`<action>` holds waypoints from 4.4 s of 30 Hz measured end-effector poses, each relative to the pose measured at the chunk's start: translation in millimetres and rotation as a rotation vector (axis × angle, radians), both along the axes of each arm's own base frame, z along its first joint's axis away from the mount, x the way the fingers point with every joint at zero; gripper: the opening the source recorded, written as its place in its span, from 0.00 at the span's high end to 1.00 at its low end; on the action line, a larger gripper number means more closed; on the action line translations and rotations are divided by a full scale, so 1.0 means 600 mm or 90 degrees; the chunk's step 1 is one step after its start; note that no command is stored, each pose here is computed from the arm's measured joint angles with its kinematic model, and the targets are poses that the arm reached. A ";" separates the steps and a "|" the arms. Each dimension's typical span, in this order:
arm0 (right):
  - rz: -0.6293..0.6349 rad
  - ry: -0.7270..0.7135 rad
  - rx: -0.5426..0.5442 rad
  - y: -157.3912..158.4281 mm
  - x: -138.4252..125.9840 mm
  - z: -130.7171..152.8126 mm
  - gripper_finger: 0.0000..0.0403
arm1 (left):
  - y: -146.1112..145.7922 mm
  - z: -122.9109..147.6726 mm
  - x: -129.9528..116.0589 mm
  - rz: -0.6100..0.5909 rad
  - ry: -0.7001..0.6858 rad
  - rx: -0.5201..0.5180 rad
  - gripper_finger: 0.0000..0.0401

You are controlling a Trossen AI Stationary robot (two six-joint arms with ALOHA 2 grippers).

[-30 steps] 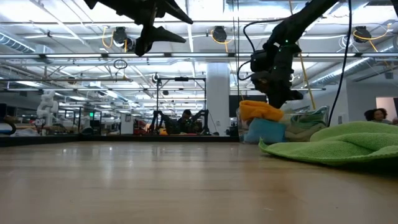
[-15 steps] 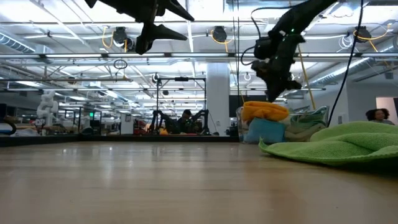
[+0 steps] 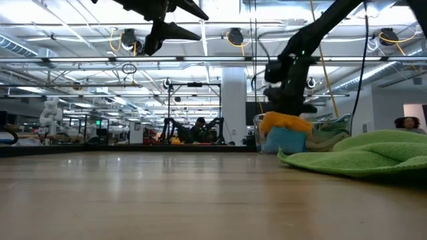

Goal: Fold microfiber towels
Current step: Put the yellow microfiber towel into the transparent bin, then fold the green microfiber towel

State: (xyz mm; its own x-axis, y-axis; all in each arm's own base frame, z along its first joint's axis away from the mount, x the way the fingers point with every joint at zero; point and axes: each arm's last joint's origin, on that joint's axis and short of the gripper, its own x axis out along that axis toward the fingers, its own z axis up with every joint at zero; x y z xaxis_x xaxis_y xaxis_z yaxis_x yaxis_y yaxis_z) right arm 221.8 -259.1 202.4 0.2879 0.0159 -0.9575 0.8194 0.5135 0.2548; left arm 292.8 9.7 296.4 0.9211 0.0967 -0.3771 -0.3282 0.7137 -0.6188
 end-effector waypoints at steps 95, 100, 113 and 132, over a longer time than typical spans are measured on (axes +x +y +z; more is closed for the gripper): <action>0.523 -0.581 -0.091 0.297 0.149 0.134 0.45 | -0.121 0.178 0.000 -0.222 0.103 0.095 1.00; 0.508 -0.479 -0.068 0.314 0.157 0.098 0.45 | -0.166 0.142 -0.005 -0.254 0.180 0.048 1.00; 0.461 -0.341 -0.084 0.338 0.148 0.051 0.44 | -0.222 0.025 -0.016 -0.225 0.288 -0.048 1.00; 0.570 -0.459 -0.041 0.379 0.264 -0.041 0.44 | -0.231 -0.048 -0.032 -0.206 0.334 -0.048 0.98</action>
